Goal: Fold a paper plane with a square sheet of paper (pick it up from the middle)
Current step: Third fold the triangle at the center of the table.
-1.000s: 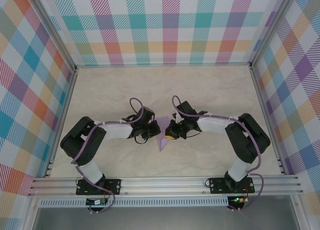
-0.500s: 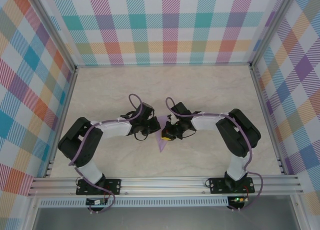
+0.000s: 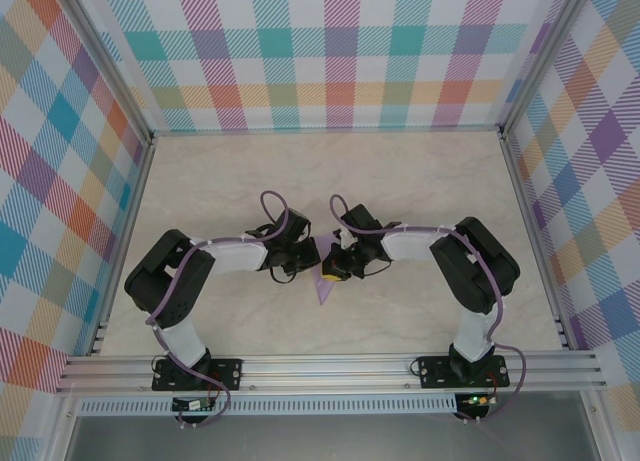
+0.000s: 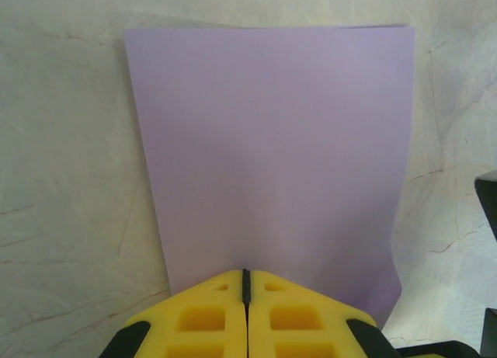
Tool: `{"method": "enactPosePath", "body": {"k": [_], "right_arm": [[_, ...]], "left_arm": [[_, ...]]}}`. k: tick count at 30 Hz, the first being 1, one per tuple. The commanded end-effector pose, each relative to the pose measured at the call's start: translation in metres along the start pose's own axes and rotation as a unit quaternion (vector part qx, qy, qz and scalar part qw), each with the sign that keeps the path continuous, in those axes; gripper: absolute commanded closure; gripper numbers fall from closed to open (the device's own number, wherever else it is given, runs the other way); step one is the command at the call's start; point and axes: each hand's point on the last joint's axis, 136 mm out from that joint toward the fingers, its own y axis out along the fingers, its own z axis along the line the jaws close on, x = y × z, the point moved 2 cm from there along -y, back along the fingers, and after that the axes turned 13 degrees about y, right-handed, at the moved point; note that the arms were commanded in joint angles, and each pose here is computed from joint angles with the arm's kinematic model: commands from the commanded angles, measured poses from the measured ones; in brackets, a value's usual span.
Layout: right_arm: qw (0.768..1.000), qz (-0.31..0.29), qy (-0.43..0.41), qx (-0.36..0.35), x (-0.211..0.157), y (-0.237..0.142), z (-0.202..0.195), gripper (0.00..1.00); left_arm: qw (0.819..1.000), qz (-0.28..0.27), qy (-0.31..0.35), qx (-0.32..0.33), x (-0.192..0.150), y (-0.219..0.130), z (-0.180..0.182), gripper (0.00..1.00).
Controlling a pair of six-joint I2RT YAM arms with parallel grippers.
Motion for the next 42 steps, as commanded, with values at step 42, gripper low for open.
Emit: {"method": "enactPosePath", "body": {"k": [42], "right_arm": [[1.0,0.0,-0.018,-0.006,0.009,0.014,-0.002,0.93]], "left_arm": [[1.0,0.014,-0.008,0.017,-0.006,0.004,0.011,0.95]]}}
